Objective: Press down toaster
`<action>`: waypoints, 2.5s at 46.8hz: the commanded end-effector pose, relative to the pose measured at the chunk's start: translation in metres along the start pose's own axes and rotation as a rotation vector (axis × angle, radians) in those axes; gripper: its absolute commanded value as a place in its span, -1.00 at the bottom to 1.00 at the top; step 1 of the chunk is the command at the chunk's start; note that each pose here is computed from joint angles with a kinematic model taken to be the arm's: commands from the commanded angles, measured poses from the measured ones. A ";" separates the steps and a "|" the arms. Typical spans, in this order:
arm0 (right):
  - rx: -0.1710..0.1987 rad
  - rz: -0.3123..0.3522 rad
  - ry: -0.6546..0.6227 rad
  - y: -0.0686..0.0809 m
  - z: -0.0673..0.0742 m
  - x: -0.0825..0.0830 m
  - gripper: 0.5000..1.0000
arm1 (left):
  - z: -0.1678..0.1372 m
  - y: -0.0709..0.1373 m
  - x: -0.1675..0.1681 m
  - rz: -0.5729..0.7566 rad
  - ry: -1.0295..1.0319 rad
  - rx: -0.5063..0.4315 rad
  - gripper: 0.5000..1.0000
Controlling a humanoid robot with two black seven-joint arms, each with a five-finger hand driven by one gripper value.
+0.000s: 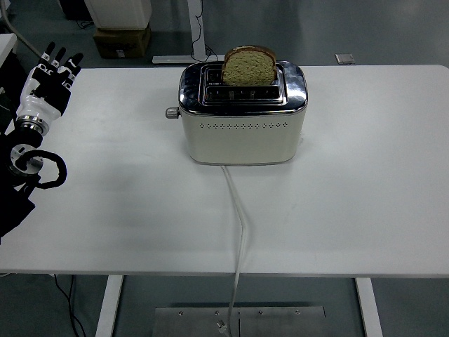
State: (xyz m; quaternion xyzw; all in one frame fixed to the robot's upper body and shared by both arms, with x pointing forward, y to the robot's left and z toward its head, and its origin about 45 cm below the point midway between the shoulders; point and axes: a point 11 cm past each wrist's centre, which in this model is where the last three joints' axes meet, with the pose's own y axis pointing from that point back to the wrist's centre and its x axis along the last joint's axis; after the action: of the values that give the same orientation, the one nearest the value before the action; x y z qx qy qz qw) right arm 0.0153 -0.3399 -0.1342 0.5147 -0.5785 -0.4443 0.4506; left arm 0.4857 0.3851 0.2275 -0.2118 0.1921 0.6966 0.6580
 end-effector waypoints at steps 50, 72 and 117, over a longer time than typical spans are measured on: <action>0.000 -0.001 0.000 0.000 0.000 0.000 1.00 | 0.021 0.006 0.009 -0.109 -0.317 0.031 1.00; 0.000 0.000 0.000 0.000 0.000 0.000 1.00 | 0.029 0.011 -0.016 -0.347 -0.585 0.123 1.00; 0.000 0.000 0.000 0.000 0.000 0.000 0.99 | 0.035 0.029 -0.032 -0.563 -1.008 0.240 1.00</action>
State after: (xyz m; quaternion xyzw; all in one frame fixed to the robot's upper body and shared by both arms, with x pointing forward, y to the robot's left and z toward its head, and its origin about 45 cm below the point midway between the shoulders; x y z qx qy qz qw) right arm 0.0153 -0.3398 -0.1342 0.5149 -0.5783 -0.4444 0.4506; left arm 0.4566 0.3753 0.2745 0.1776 -0.1308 0.4833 0.8472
